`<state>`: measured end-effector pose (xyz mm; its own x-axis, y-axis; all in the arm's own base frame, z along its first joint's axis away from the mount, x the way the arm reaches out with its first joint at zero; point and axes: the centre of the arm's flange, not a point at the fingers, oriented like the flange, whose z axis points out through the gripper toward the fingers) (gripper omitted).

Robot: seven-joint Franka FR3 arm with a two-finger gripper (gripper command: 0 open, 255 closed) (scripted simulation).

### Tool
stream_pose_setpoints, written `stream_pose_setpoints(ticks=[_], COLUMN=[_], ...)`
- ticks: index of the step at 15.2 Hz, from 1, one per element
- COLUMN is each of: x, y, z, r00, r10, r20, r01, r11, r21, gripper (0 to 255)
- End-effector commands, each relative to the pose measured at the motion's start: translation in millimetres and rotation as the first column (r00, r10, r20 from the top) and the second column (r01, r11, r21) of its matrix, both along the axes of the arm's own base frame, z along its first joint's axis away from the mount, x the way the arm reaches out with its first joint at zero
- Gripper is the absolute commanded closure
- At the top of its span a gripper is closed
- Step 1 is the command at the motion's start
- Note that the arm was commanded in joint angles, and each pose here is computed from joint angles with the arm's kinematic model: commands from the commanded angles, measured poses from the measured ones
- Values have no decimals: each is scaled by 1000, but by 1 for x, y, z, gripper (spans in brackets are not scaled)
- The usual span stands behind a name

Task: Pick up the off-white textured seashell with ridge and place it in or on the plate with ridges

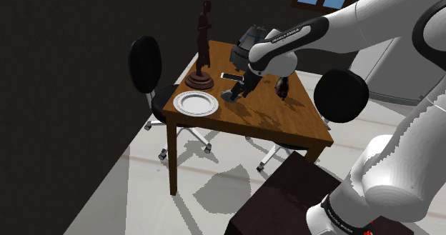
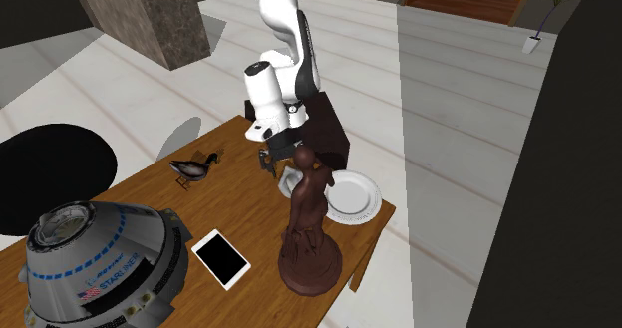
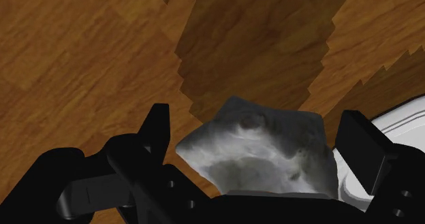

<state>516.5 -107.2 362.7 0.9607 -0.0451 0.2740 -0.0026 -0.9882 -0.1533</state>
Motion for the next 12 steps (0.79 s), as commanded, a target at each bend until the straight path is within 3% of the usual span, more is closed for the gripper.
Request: stream_pose_setpoints(ticks=[1, 7, 8, 12], x=[0, 0, 0, 0], y=[0, 0, 0, 0], z=[-2, -2, -2, -2], r00=[1000, 1000, 1000, 1000], r10=[0, 0, 0, 0], r20=[0, 0, 0, 0], r01=[0, 0, 0, 0], r11=[1000, 1000, 1000, 1000], r21=[0, 0, 0, 0], gripper=[0, 0, 255, 255])
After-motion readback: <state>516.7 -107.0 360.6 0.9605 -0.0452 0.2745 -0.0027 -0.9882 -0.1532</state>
